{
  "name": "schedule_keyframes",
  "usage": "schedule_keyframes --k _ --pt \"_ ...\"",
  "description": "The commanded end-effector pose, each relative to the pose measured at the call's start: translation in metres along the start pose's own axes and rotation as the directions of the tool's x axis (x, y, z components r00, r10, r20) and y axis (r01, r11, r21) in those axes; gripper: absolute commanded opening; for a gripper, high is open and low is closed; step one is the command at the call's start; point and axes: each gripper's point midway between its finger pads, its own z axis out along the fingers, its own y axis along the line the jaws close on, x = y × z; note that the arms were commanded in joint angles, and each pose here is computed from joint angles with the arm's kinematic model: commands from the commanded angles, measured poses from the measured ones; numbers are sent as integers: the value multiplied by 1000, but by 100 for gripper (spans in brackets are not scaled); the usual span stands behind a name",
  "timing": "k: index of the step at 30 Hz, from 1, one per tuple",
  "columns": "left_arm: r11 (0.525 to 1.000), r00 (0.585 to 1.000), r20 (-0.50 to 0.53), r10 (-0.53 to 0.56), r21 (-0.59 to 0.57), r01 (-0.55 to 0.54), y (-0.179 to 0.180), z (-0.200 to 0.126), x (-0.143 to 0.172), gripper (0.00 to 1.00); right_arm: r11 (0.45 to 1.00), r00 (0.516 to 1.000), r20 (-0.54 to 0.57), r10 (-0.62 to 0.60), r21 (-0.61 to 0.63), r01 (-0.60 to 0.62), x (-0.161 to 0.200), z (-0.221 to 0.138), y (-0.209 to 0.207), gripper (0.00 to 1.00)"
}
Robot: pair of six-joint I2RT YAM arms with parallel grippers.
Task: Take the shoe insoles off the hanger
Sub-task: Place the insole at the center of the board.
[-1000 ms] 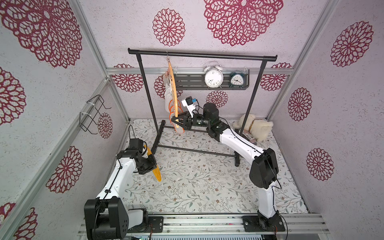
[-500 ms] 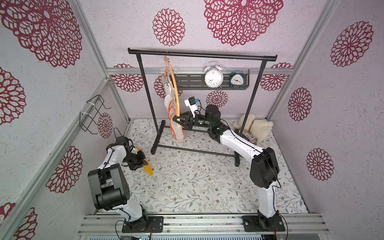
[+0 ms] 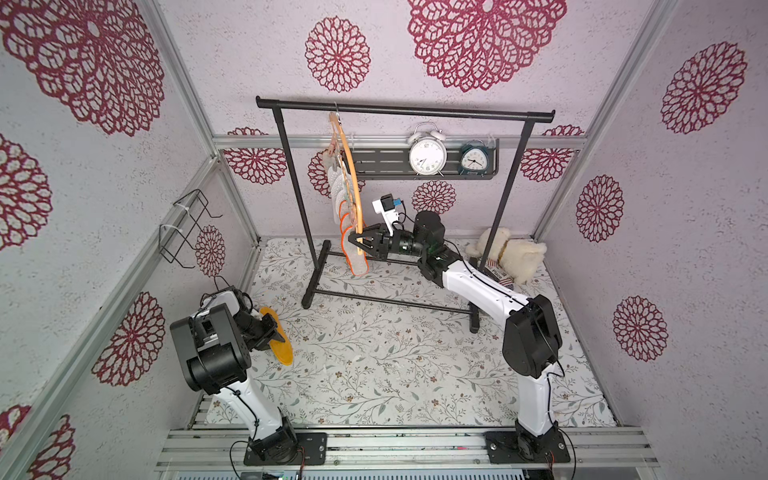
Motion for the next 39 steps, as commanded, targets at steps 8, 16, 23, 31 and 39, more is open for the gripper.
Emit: schedule_keyframes --k 8,16,23,31,39 --pt "981 976 208 -62 -169 98 34 -47 -2 87 999 999 -21 31 -19 -32 -3 -8 15 7" --pt "995 711 703 -11 -65 79 1 -168 14 97 1000 999 -30 27 1 -27 -1 -10 12 11" --pt "946 701 663 -263 320 54 -40 -152 23 97 999 999 -22 29 16 -28 -3 -10 8 12" --pt "928 586 726 -360 341 148 -31 -193 27 97 999 999 -31 30 35 -29 -1 -11 5 13" --pt "736 433 662 -612 677 7 -77 -242 1 97 997 998 -50 37 66 -34 5 -15 1 15"
